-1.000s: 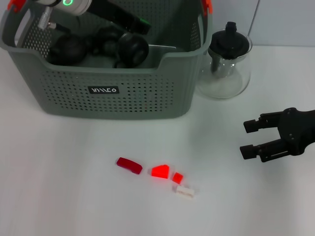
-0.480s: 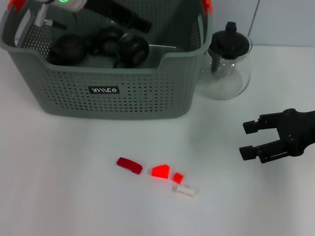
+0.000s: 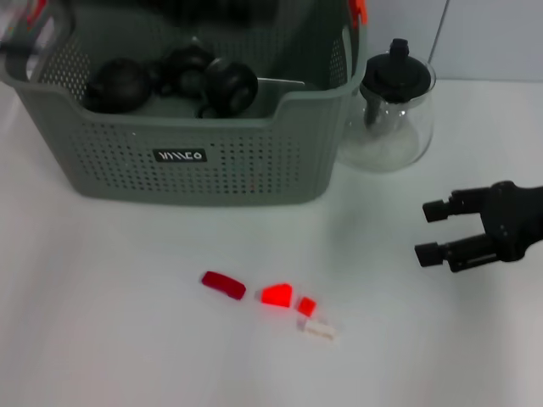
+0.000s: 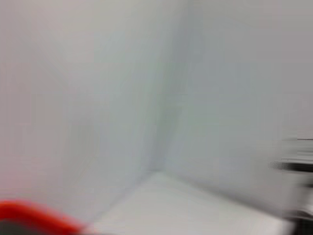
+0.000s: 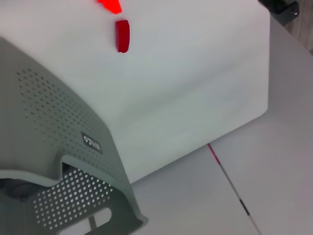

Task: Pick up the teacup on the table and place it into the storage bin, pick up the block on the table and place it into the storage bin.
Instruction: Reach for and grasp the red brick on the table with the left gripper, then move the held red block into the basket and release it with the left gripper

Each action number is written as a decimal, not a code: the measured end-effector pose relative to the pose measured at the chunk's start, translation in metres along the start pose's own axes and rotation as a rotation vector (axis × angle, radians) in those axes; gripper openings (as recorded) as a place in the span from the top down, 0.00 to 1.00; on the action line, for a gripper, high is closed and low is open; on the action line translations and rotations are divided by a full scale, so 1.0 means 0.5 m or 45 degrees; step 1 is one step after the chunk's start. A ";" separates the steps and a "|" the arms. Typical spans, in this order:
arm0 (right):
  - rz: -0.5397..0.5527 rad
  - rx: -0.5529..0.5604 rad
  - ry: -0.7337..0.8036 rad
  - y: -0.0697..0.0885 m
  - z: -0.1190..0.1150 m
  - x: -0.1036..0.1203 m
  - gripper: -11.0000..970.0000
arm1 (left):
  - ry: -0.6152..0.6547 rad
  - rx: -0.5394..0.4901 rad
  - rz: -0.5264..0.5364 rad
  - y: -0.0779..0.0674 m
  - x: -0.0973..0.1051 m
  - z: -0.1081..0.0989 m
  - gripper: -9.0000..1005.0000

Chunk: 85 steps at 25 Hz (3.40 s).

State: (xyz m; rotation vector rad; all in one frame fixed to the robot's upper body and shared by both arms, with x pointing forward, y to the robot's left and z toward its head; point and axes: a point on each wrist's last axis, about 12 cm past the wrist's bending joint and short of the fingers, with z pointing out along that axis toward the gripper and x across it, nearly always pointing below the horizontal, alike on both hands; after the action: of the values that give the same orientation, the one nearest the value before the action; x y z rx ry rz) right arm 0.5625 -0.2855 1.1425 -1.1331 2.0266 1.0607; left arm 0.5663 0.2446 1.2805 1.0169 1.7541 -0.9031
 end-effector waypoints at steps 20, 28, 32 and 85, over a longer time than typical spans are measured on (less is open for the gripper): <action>0.038 -0.009 -0.024 -0.002 0.014 0.000 0.05 | 0.755 0.215 0.350 -0.037 0.219 0.141 0.30; 0.068 -0.019 -0.027 -0.002 0.023 0.008 0.05 | 0.977 0.195 0.506 -0.013 0.238 0.241 0.31; 0.067 -0.021 -0.028 -0.001 0.025 0.008 0.05 | 1.009 0.170 0.541 -0.006 0.246 0.254 0.31; 0.055 -0.003 -0.031 -0.005 0.014 0.009 0.05 | 0.168 -0.337 -0.174 0.105 0.002 0.020 0.77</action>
State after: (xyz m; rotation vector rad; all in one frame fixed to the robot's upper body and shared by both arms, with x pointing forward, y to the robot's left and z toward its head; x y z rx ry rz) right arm 0.5631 -0.2821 1.1345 -1.0769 2.0396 1.0934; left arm 0.6166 0.2570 1.2686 0.8067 2.0127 -0.6753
